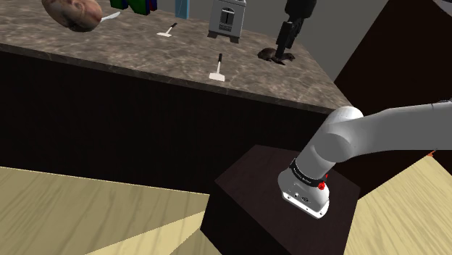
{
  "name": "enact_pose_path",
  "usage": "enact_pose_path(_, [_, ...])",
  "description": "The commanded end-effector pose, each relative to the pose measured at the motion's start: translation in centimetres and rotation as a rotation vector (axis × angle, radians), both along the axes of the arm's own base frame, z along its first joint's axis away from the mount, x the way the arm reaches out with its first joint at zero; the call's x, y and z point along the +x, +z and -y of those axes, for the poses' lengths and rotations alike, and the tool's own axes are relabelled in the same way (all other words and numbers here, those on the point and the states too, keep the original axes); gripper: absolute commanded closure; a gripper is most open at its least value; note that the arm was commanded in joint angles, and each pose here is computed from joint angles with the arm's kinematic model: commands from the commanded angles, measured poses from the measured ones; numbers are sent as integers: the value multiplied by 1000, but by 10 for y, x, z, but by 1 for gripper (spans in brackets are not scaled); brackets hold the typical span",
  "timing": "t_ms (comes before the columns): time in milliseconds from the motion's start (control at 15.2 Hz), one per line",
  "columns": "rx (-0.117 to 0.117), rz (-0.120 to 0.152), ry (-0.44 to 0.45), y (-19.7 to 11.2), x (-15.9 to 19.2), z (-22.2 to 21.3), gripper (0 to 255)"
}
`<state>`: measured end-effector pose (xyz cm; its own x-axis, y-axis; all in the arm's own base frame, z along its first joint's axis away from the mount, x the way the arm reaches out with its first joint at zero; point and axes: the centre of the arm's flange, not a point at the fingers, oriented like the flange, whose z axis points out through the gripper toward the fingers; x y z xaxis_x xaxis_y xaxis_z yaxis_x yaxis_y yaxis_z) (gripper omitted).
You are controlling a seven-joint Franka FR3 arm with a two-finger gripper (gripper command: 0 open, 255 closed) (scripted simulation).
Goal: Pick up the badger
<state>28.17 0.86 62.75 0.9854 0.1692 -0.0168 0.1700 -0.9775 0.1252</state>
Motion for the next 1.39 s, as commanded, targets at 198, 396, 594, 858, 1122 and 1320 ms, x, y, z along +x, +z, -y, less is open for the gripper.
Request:
enact_pose_path(198, [-4, 3, 1, -9, 9, 37, 0])
enact_pose_path(396, [-9, 5, 2, -18, 19, 73, 0])
enact_pose_path(594, [-13, 8, 3, -27, 29, 110, 0])
enact_pose_path(858, [-18, 11, 4, -38, 42, 159, 0])
enact_pose_path(1122, [-24, 15, 5, -49, 55, 208, 0])
enact_pose_path(1320, [-28, 17, 6, -57, 64, 245, 0])
